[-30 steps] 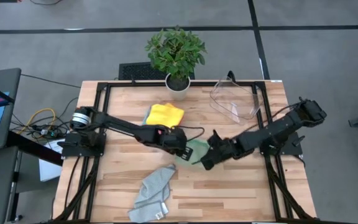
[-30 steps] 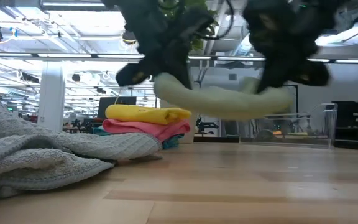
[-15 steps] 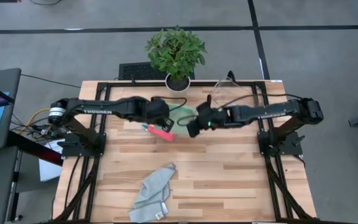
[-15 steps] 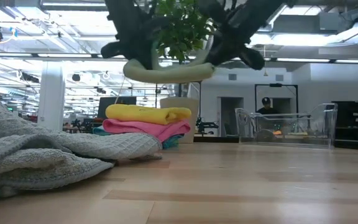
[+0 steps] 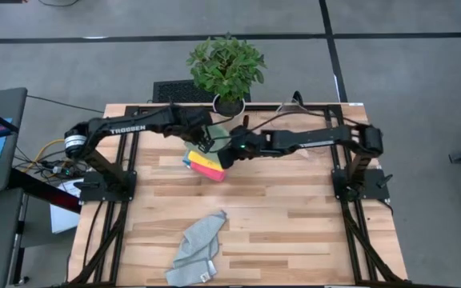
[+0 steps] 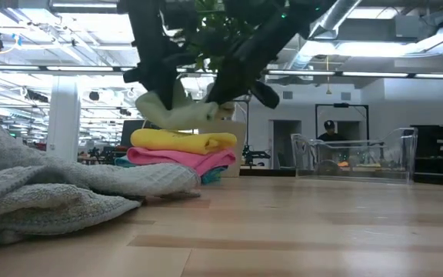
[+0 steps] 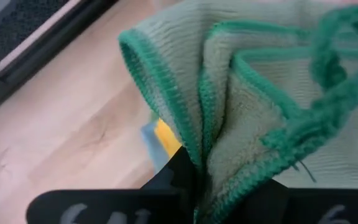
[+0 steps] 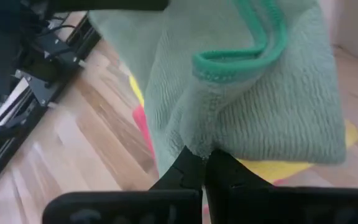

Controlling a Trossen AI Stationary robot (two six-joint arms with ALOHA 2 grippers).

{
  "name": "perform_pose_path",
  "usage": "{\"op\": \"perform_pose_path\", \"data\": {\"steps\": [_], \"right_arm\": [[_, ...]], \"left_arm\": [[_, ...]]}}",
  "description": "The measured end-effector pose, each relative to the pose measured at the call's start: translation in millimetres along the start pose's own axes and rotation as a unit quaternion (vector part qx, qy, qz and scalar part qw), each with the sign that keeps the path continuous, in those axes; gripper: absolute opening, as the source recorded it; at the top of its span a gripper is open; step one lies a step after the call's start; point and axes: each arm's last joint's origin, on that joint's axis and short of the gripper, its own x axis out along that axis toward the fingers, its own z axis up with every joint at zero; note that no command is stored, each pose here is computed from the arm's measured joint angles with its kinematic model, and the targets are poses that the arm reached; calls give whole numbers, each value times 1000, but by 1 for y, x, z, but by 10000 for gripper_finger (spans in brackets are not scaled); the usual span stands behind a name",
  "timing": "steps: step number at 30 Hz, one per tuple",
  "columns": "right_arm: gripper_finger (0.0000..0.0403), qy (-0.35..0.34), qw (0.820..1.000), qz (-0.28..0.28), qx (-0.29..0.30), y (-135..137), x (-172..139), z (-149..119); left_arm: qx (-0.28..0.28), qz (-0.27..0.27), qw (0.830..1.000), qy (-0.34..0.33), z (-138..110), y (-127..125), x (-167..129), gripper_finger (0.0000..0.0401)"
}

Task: Fold microfiber towels
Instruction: Stack the light green microfiber towel on the yellow microfiber towel, then fold the gray microfiber towel

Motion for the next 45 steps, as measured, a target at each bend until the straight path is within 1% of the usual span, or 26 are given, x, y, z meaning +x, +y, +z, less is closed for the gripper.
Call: {"op": "perform_pose_path", "data": {"steps": [3,5,7,8,11,13,17,21,23,25,28,32,36,40,42,45], "right_arm": [[19,2,1000,-4,1,1,12,2],[20,22,999,-24,-1,-6,15,-3],[26,20,1000,-21,6,-5,18,-3],[30,29,999,-29,7,-6,18,-4],[42,43,999,-26,5,-7,18,-6],[52,49,998,-26,0,-8,18,-6],[82,58,998,-38,-2,-11,17,-7],[125,62,997,-42,-11,-13,14,-6],[146,68,996,-50,-14,-15,12,-6],[165,62,997,-45,-19,-15,8,-2],[184,56,997,-48,-21,-16,-3,2],[191,22,997,-64,-28,-15,-23,12],[185,-2,997,-63,-43,-13,-49,20],[177,0,996,-56,-62,-8,-80,19],[174,7,996,-50,-75,-3,-95,14],[173,37,993,-49,-101,4,-118,-1]], "left_arm": [[10,7,1000,12,4,8,8,14],[4,-8,1000,21,6,13,14,14],[0,-18,999,37,4,16,22,14],[-3,-27,999,43,3,17,26,14],[-3,-28,999,43,-2,17,34,19],[-4,-28,999,38,-2,17,36,30],[4,-31,999,29,0,17,36,76],[23,-27,999,31,0,20,37,144],[22,-26,999,39,-1,22,36,181],[20,-20,998,53,-3,26,36,215],[17,-6,997,77,-5,32,34,256],[13,6,996,92,-4,38,30,287],[15,22,994,109,-2,41,21,294],[23,23,992,122,-5,43,-1,295],[26,11,990,136,-13,41,-16,295],[36,-35,986,159,-32,34,-43,295]]}}
